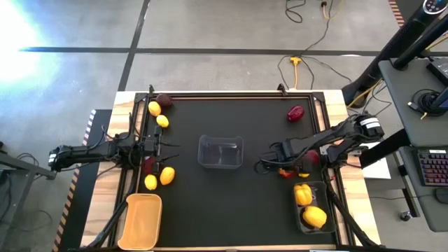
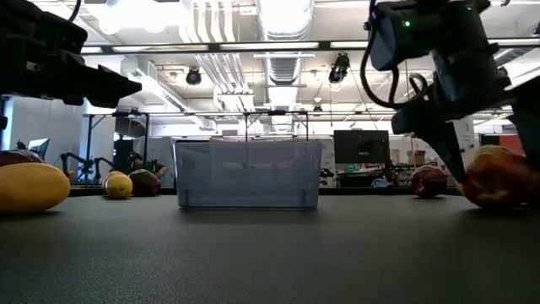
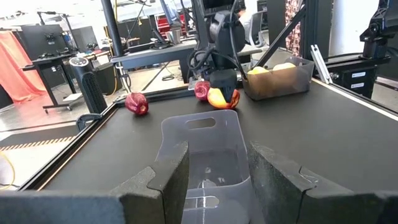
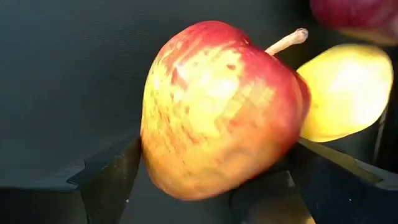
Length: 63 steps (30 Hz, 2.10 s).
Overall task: Sort produce into baskets
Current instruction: Put the red apple into the top black bin
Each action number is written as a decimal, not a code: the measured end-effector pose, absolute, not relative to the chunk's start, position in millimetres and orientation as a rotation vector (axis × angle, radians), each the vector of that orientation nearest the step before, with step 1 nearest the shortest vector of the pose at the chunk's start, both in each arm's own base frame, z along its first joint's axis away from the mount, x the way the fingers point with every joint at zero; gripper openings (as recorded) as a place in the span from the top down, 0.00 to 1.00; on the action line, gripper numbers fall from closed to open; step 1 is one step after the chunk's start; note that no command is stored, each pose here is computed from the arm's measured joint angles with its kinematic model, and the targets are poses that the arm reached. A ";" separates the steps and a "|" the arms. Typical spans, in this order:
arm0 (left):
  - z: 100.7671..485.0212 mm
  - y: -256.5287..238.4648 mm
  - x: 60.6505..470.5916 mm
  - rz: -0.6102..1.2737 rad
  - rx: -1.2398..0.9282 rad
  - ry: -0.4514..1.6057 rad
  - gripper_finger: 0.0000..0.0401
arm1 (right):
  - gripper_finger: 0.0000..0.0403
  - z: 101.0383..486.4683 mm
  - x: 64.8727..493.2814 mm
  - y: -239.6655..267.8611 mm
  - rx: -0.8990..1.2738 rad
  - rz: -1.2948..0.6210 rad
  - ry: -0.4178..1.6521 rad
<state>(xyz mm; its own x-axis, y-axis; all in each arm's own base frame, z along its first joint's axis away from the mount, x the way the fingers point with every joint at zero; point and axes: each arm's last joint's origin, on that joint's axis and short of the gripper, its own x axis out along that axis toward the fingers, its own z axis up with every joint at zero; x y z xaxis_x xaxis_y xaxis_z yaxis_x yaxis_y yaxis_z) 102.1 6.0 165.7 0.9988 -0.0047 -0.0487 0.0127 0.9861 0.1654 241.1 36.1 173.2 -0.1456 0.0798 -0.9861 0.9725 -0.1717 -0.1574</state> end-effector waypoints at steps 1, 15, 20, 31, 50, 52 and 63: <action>165.7 6.0 102.1 -0.009 0.166 0.048 0.64 | 0.07 170.0 239.7 36.0 1.324 -1.432 1.273; 165.6 6.0 102.1 -0.009 0.166 0.048 0.64 | 0.17 163.0 242.9 28.1 1.240 -1.375 1.189; 165.7 6.0 102.1 -0.009 0.166 0.048 0.64 | 0.18 174.5 256.0 25.4 1.193 -1.248 1.192; 165.7 6.0 102.1 -0.009 0.166 0.048 0.64 | 0.18 266.6 312.1 14.4 0.963 -0.986 0.929; 165.8 6.0 102.1 -0.009 0.166 0.048 0.64 | 0.18 219.0 445.0 -12.6 0.527 -0.653 1.179; 165.7 6.0 102.1 -0.009 0.166 0.048 0.64 | 0.18 208.6 448.5 -15.3 0.483 -0.642 1.245; 165.7 6.0 102.1 -0.009 0.166 0.048 0.64 | 0.09 184.2 458.2 -23.1 0.492 -0.644 1.366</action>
<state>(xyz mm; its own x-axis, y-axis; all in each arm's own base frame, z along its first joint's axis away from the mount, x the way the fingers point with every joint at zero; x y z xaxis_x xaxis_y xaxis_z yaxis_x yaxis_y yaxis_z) 102.1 6.0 165.7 0.9988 -0.0047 -0.0485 0.0127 0.9861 0.1654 458.2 -23.1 184.2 0.0797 -0.1345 -0.9877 0.6766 0.7350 -0.0455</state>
